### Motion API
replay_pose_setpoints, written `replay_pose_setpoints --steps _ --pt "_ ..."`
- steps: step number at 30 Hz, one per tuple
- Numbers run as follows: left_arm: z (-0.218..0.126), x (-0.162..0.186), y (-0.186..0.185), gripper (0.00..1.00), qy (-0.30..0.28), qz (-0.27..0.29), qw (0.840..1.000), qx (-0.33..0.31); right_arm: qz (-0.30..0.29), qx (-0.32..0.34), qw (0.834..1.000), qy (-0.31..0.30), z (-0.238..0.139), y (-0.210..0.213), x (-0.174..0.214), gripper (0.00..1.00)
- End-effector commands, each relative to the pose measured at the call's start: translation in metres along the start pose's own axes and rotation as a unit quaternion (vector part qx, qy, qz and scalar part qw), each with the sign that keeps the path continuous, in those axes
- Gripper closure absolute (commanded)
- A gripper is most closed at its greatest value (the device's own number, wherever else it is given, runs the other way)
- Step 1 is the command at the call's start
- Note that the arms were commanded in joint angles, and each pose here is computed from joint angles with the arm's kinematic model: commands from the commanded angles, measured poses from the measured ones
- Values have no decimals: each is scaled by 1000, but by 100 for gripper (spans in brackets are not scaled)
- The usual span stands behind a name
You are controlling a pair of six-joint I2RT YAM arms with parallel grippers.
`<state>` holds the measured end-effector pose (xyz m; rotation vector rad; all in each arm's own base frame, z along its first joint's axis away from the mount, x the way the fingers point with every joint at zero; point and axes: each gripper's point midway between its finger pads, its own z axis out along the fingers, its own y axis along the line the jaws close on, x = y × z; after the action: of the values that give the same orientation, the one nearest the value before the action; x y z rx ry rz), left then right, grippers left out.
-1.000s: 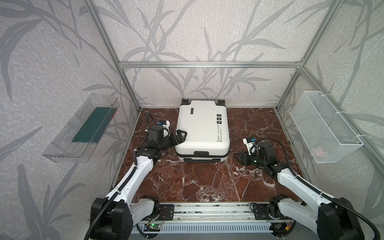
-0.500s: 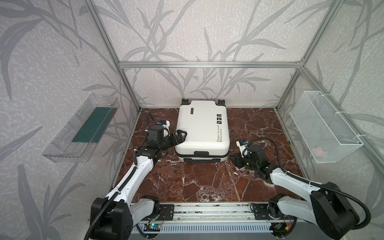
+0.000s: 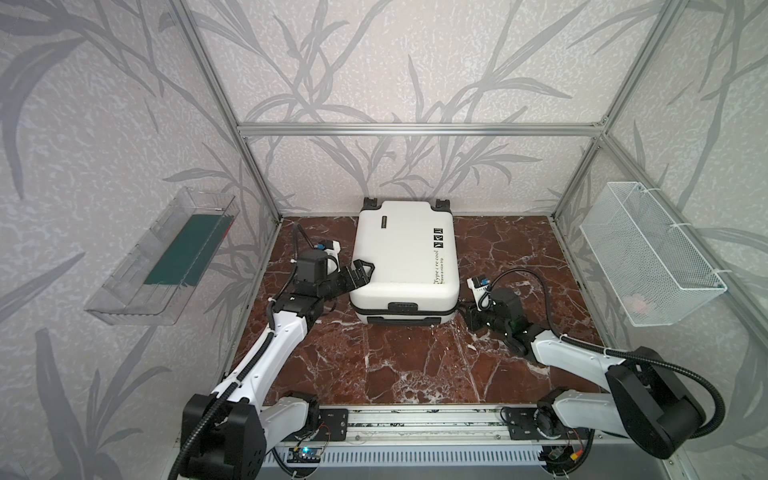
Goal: Pack the luggage
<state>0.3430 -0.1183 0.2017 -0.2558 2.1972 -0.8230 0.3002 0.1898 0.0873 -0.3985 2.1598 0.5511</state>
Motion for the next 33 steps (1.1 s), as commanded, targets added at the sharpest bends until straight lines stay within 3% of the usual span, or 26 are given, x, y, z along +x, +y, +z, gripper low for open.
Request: replay_pose_setpoints --steps 1,6,13,33 --pt "4 9 7 1 14 -5 1000 -10 -22 -5 999 -37 -6 7 -27 67" --pt "5 9 7 1 16 -8 1000 -8 -29 -5 999 -36 -9 8 -29 76" --pt "5 8 6 1 14 -6 1000 -6 -27 -13 999 -29 -10 10 -23 100" --pt "11 1 1 1 19 4 1000 0 -7 -28 1000 -5 -36 16 -5 100"
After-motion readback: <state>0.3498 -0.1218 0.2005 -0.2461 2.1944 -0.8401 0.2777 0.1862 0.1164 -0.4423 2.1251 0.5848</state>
